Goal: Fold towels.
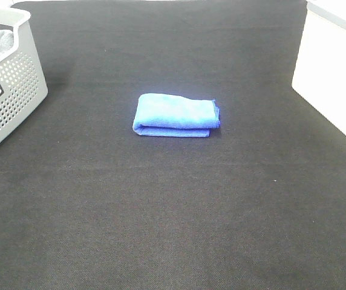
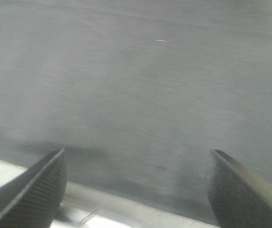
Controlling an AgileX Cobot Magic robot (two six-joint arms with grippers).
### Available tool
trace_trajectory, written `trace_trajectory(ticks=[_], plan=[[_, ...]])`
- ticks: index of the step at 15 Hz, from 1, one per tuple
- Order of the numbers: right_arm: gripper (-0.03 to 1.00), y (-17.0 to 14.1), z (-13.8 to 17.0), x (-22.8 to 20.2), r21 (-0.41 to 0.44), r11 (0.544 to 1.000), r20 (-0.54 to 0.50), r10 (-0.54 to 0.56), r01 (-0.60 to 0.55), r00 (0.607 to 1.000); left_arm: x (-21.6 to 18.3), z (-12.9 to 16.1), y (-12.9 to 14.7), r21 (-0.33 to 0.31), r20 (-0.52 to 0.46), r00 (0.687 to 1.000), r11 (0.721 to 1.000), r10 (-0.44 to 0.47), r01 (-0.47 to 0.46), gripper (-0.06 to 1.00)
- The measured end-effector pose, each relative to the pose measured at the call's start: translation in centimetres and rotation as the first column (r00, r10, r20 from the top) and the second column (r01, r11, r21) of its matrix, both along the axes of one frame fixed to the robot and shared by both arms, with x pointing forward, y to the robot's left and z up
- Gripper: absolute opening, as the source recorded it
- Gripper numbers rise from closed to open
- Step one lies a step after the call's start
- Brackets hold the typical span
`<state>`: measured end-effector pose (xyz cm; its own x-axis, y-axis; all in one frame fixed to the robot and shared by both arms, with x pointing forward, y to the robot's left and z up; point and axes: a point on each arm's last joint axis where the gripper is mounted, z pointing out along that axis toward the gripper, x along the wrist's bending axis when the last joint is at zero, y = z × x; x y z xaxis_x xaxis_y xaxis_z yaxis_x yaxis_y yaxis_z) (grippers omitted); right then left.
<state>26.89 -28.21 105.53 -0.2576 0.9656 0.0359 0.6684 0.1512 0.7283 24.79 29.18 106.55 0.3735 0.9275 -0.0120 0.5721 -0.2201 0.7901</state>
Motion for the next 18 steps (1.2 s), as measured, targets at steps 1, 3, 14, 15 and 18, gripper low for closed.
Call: trace_trajectory(ticks=[1,3,14,15,18], plan=[[0.75,-0.1,-0.3,-0.6,0.000,1.000,0.058,-0.006,0.006,0.998,-0.8,-0.8,0.2,-0.013,0.059,0.998,1.000,-0.013,0.014,0.64],[0.75,-0.3,-0.2,-1.3,-0.001,1.000,0.121,-0.011,0.012,0.993,-1.5,-0.9,0.3,-0.023,0.190,0.981,0.999,-0.039,0.044,0.64],[0.75,-0.3,-0.2,-1.2,-0.004,0.999,0.124,-0.032,0.033,0.992,-1.5,-1.3,0.1,-0.013,0.203,0.979,1.000,0.013,-0.011,0.64],[0.75,-0.4,-0.2,-1.2,-0.002,0.998,0.124,-0.062,0.063,0.990,-1.5,-1.3,0.1,-0.014,0.207,0.975,0.997,0.075,-0.074,0.64],[0.75,-0.4,-0.1,-2.0,0.005,0.991,0.180,-0.130,0.132,0.975,-1.5,-1.3,0.0,-0.014,0.210,0.955,0.977,0.211,-0.213,0.64]])
